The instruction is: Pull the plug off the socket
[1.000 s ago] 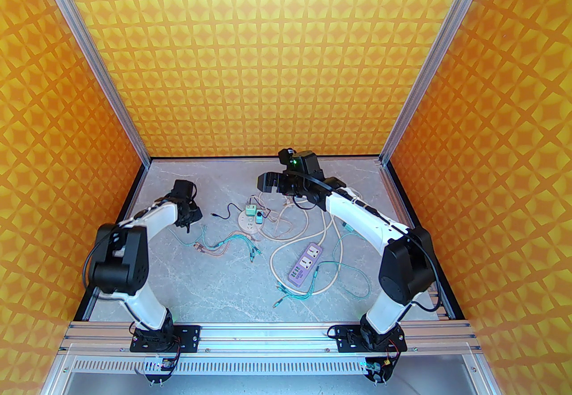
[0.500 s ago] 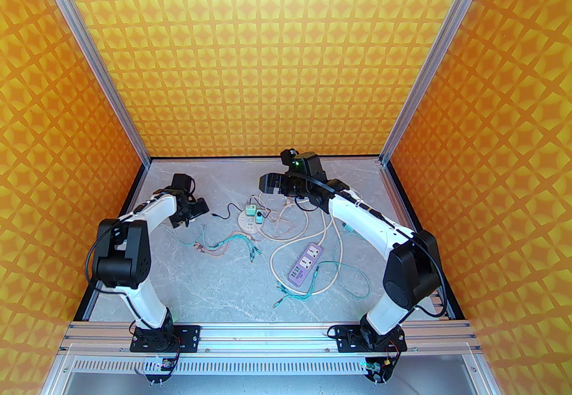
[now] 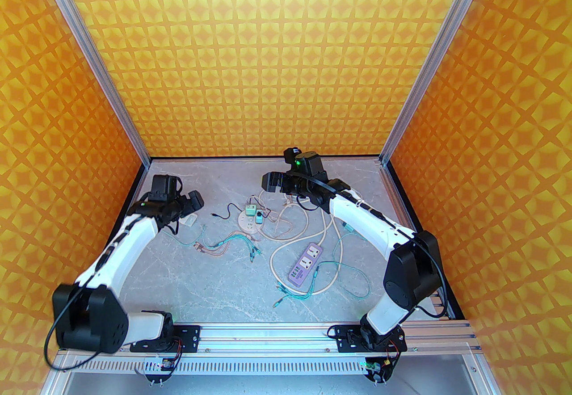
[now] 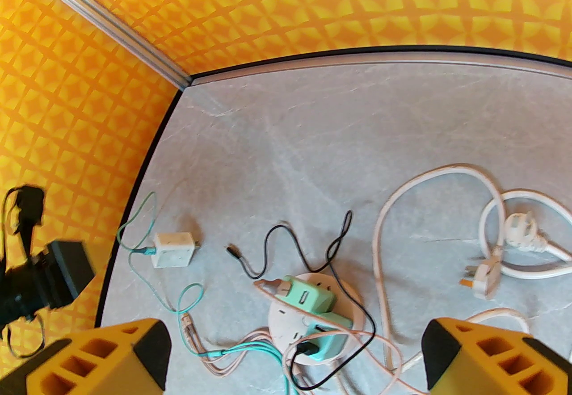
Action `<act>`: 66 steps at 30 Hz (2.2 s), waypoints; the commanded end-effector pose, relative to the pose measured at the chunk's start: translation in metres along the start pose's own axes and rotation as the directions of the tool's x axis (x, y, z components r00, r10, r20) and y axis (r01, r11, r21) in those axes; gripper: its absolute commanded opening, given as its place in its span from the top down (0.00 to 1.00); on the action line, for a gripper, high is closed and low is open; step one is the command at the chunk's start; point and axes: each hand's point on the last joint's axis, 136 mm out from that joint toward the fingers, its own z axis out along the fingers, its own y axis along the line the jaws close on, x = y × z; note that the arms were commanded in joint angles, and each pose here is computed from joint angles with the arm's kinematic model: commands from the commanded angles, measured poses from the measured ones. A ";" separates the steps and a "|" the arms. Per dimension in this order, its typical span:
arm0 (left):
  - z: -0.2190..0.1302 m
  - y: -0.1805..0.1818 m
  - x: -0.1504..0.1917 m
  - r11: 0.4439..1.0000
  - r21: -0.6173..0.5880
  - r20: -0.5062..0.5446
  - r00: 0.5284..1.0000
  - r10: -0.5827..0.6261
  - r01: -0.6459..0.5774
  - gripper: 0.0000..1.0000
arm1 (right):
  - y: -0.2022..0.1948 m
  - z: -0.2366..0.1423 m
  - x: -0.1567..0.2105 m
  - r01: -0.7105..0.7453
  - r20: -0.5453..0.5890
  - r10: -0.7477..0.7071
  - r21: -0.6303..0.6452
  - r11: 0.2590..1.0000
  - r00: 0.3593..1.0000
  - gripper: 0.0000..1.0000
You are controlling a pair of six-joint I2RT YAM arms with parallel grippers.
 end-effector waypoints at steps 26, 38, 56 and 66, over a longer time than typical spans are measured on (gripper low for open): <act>0.081 -0.093 0.088 0.929 0.248 0.043 0.961 0.272 -0.274 0.28 | 0.020 0.058 0.127 0.034 -0.303 0.035 0.217 0.976 0.952 0.32; 0.117 -0.093 0.112 0.932 0.271 -0.011 0.967 0.254 -0.242 0.35 | -0.002 0.093 0.129 0.029 -0.262 0.085 0.405 0.914 0.961 0.31; 0.135 -0.110 0.141 0.922 0.344 -0.106 0.968 0.227 -0.179 0.46 | -0.024 0.122 0.135 0.089 -0.276 0.060 0.495 0.864 0.959 0.58; 0.156 -0.103 0.167 0.951 0.282 -0.197 0.963 0.184 -0.124 0.38 | -0.033 0.123 0.128 0.129 -0.254 0.012 0.531 0.837 0.967 0.56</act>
